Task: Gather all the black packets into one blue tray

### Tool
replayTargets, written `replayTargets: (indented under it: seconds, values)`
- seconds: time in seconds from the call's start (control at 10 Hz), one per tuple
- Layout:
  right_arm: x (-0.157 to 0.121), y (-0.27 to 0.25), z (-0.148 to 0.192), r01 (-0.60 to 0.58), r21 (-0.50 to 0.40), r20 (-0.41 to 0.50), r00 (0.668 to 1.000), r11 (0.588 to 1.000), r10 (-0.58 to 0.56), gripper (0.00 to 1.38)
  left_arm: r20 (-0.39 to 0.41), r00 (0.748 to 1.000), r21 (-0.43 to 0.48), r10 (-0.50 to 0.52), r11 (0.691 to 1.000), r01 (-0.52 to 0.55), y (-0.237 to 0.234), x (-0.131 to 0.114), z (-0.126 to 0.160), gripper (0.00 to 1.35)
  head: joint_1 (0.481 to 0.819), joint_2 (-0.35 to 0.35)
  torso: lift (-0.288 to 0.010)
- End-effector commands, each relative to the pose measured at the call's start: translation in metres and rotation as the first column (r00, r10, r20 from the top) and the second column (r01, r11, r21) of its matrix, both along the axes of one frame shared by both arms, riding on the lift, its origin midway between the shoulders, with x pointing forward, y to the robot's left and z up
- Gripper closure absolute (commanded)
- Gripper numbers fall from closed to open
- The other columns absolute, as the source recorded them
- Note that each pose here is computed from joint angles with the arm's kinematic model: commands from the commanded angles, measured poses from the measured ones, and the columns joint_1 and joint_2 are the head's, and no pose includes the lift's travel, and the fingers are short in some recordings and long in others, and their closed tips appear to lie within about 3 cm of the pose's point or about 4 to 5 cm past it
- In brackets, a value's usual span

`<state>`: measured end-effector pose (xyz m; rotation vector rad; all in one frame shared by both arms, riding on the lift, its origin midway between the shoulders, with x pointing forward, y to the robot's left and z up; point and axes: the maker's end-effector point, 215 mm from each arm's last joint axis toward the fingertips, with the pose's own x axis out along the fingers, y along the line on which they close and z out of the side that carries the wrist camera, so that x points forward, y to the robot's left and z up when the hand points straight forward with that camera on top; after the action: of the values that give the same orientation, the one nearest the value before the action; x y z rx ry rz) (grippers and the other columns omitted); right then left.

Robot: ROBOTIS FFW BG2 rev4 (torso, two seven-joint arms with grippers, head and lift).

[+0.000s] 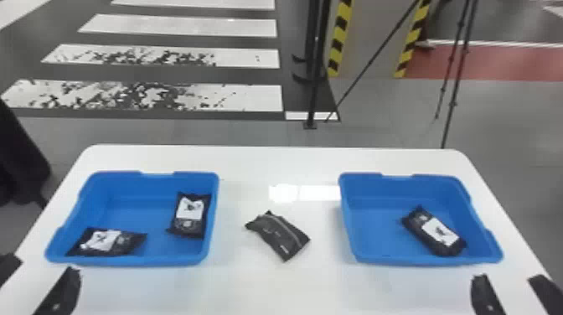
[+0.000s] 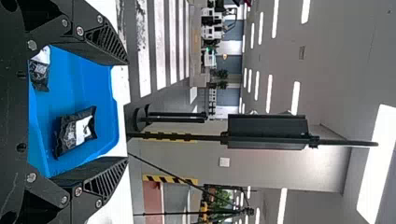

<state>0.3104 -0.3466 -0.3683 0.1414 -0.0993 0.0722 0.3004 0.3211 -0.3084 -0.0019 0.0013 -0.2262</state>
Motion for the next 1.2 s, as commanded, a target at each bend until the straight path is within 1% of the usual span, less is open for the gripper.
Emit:
replayTargets:
  seconds: [0.0,0.5,0.7,0.9,1.1]
  values:
    - [0.000,0.000,0.000,0.000,0.000,0.000,1.000,1.000,0.000,0.14,0.002,1.000,0.001,-0.001,1.000,0.001,0.000,0.000,0.001,0.33,0.695,-0.050,-0.110]
    - [-0.001,-0.001,-0.002,0.003,0.005,-0.004,1.000,1.000,-0.003,0.14,-0.003,1.000,-0.009,0.000,1.000,0.000,-0.001,0.000,-0.002,0.33,0.695,-0.051,-0.110]
    - [-0.001,-0.001,-0.006,0.006,0.012,-0.009,1.000,1.000,-0.006,0.14,-0.005,1.000,-0.006,-0.021,1.000,0.021,-0.009,0.007,-0.003,0.33,0.695,-0.056,-0.110]
    - [0.001,0.002,-0.007,0.000,0.020,-0.006,1.000,1.000,0.000,0.14,-0.022,0.997,0.032,-0.068,0.997,0.068,-0.022,0.024,-0.008,0.33,0.695,-0.068,-0.110]
    - [0.003,0.007,-0.012,-0.005,0.039,-0.010,1.000,0.999,0.005,0.14,-0.052,0.981,0.080,-0.187,0.978,0.191,-0.063,0.056,-0.015,0.33,0.695,-0.096,-0.110]
